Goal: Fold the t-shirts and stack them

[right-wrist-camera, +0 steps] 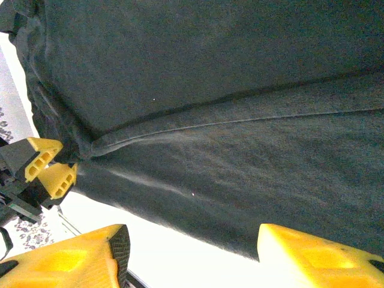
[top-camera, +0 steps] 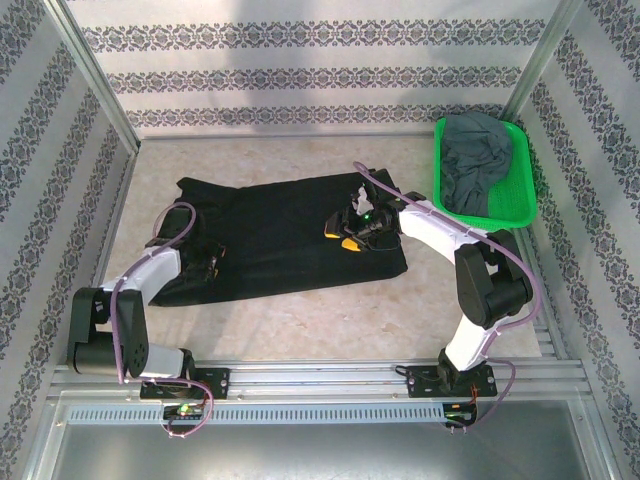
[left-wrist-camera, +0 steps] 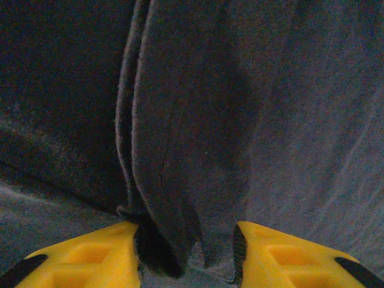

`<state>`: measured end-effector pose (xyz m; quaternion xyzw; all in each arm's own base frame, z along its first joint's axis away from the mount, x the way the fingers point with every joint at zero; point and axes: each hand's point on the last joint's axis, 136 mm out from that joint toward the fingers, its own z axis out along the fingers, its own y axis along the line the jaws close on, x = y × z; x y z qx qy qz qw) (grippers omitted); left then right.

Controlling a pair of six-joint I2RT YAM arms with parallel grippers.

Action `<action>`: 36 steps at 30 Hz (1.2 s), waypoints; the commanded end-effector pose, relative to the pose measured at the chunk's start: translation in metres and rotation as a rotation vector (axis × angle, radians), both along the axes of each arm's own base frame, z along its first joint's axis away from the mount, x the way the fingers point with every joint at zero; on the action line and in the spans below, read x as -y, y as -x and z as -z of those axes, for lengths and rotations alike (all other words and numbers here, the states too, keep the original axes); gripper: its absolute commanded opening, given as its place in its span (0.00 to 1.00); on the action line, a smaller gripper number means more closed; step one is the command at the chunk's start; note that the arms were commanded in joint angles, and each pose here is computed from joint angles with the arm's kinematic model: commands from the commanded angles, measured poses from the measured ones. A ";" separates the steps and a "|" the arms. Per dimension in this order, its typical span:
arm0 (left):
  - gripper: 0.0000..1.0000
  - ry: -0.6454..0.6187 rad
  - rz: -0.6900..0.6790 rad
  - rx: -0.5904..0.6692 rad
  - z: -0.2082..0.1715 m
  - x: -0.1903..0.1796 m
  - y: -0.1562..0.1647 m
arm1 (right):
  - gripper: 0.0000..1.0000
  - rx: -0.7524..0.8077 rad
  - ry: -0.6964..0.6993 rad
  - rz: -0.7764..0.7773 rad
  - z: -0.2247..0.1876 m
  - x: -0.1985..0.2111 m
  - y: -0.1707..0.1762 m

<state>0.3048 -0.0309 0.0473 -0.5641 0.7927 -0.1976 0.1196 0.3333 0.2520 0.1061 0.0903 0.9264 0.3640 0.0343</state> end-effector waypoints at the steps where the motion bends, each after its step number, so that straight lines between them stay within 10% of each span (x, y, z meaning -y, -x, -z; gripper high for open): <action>1: 0.33 -0.030 0.012 -0.006 0.003 -0.002 -0.005 | 0.59 -0.017 -0.011 -0.002 0.001 -0.001 0.005; 6: 0.00 -0.031 0.058 0.033 -0.007 0.002 -0.024 | 0.58 -0.010 -0.012 0.009 -0.003 0.002 0.003; 25: 0.00 -0.210 0.712 -0.188 -0.002 0.046 -0.074 | 0.57 -0.023 -0.031 0.048 -0.006 0.017 0.001; 27: 0.06 -0.224 0.715 -0.188 -0.002 0.045 -0.076 | 0.57 -0.027 -0.034 0.047 -0.005 0.017 0.003; 32: 0.60 -0.318 0.666 -0.179 -0.023 0.029 -0.078 | 0.57 -0.024 -0.028 0.046 -0.004 0.018 0.003; 36: 0.59 -0.354 0.546 -0.094 -0.052 0.013 -0.076 | 0.56 -0.019 0.006 0.080 0.001 0.030 -0.003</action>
